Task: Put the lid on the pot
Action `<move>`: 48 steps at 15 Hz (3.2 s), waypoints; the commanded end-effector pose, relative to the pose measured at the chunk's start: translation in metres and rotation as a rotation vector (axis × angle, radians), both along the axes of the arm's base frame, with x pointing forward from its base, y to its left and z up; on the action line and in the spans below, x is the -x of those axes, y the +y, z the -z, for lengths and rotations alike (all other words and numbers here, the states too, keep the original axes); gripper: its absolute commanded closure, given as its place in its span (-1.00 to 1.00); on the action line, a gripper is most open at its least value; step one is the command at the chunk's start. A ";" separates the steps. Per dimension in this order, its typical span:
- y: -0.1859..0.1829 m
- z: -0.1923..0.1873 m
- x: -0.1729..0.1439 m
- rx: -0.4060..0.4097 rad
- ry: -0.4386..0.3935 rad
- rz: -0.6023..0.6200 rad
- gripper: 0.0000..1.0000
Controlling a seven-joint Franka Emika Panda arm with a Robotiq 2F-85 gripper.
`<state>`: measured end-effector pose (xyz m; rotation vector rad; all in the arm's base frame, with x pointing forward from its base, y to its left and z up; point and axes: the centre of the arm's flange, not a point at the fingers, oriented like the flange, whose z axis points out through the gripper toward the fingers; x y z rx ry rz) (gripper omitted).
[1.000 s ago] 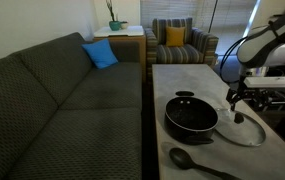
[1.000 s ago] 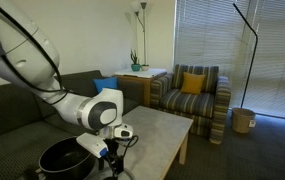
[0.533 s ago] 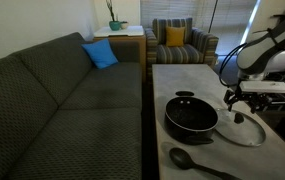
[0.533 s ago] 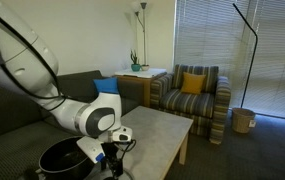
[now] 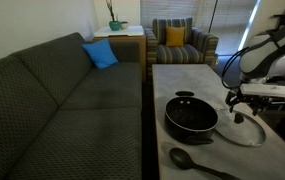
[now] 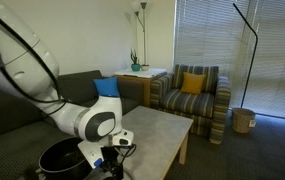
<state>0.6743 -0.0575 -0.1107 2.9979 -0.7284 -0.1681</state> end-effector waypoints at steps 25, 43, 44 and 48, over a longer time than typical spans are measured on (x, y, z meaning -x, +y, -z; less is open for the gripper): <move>0.007 0.018 -0.004 0.019 -0.003 -0.075 0.72; 0.039 -0.114 0.004 0.204 -0.030 -0.184 0.72; 0.038 -0.124 0.005 0.212 -0.031 -0.178 0.72; 0.028 -0.157 0.008 0.222 -0.034 -0.149 0.72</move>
